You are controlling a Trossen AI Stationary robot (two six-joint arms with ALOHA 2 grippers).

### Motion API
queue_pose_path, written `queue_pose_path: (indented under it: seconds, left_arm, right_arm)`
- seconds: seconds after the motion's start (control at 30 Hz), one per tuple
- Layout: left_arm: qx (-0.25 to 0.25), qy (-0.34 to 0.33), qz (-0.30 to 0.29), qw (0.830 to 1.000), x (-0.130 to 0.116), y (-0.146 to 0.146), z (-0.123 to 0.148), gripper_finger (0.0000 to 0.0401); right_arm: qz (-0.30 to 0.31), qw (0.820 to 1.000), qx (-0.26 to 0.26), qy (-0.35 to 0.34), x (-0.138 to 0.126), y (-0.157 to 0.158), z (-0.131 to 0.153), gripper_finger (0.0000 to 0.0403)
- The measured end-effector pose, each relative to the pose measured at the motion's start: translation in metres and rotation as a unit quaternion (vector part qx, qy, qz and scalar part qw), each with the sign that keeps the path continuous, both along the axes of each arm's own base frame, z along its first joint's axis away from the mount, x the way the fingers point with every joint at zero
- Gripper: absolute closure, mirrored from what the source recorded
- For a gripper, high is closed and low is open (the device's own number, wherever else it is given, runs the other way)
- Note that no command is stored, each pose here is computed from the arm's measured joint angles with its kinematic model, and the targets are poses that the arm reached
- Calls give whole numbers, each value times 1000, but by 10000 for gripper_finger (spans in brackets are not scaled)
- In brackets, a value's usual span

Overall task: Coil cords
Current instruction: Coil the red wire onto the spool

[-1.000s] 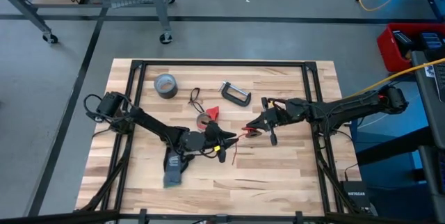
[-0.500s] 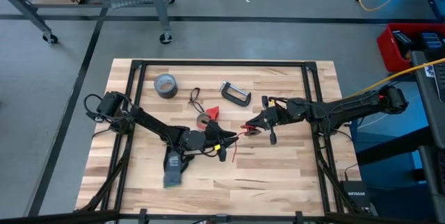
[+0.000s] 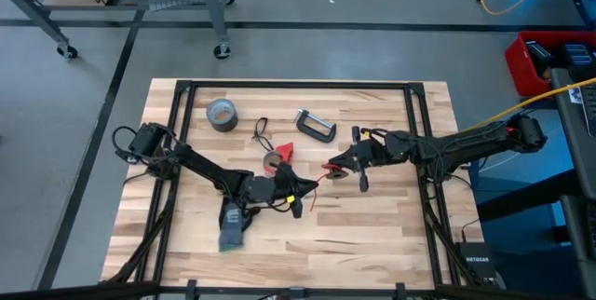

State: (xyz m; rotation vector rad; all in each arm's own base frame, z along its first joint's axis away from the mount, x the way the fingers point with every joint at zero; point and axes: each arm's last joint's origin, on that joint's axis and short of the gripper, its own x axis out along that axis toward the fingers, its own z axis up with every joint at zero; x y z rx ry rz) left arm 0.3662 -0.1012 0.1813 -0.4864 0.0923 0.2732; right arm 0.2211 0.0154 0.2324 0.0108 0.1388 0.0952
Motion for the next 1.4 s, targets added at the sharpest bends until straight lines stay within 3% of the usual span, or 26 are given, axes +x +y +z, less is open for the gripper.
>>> queue_pose_path:
  seconds: [0.83, 1.13, 1.4]
  left_arm:
    - [-27, 40, -37, 998, -13, -34, -9, 401]
    - [-41, 55, -33, 997, -15, -35, -12, 401]
    - [-34, 59, -31, 997, -14, -32, -13, 399]
  right_arm:
    - [-24, 998, 11, -52, 1, -1, 10, 398]
    - [-23, 994, 16, -108, 1, -1, 21, 398]
    - [-25, 993, 16, -113, 1, -1, 22, 398]
